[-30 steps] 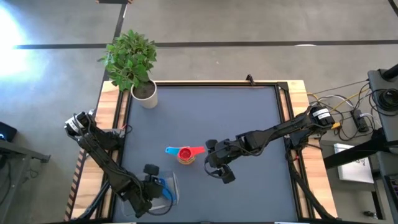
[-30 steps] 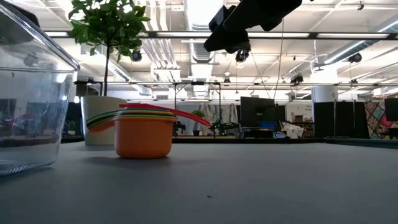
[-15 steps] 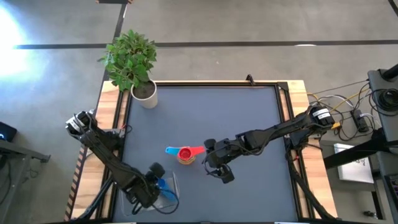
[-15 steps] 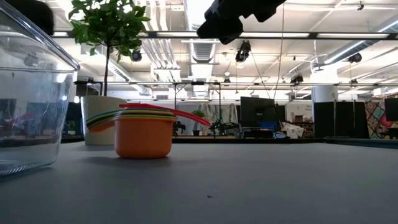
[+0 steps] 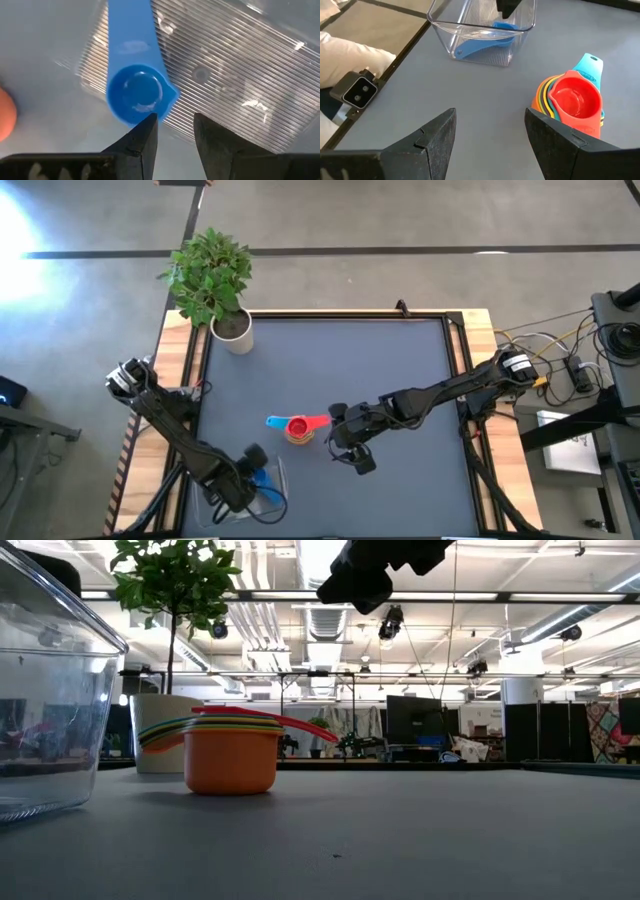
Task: Nest measuring cups in basket
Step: Stack the blue measuring cup into the red measuring cup
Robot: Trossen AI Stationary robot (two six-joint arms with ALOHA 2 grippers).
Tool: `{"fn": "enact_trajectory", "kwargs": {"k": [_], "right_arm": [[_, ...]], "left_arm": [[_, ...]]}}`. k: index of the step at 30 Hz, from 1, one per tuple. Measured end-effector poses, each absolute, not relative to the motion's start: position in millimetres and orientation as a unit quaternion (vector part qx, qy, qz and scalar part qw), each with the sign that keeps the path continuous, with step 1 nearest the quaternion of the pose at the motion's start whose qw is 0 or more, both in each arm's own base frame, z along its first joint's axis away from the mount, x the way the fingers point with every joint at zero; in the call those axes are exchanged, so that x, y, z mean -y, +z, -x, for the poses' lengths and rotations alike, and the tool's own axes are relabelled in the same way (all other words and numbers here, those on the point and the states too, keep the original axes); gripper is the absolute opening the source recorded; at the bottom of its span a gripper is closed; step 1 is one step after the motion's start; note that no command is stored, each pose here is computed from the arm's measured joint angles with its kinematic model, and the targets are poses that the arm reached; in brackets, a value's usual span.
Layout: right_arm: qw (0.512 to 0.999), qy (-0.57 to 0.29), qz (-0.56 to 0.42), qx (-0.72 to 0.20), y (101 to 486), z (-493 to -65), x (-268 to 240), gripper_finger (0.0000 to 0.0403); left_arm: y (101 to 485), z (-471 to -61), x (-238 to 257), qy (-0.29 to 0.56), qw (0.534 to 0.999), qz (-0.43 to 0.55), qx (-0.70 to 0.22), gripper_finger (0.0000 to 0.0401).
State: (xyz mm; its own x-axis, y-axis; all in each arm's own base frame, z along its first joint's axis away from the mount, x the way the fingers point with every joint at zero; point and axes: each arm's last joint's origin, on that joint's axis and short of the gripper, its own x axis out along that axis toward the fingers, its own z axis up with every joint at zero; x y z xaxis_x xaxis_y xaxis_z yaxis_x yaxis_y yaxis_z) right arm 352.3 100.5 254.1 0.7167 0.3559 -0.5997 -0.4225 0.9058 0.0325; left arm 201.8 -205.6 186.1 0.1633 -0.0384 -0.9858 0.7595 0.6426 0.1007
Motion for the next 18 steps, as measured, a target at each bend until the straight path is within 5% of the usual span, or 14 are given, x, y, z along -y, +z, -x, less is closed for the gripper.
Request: {"fn": "enact_trajectory", "kwargs": {"k": [8, 18], "right_arm": [[0.926, 0.207, 0.046, -0.314, 254.1, -352.6, -99.8, 0.0226], [0.927, 0.203, 0.034, -0.314, 254.5, -352.9, -99.7, 0.0226]], "left_arm": [[182.9, -204.8, 206.8, -0.291, 0.706, -0.335, -0.552, 0.0109], [157.0, -209.2, 211.4, -0.314, 0.658, -0.384, -0.567, 0.0109]]}}
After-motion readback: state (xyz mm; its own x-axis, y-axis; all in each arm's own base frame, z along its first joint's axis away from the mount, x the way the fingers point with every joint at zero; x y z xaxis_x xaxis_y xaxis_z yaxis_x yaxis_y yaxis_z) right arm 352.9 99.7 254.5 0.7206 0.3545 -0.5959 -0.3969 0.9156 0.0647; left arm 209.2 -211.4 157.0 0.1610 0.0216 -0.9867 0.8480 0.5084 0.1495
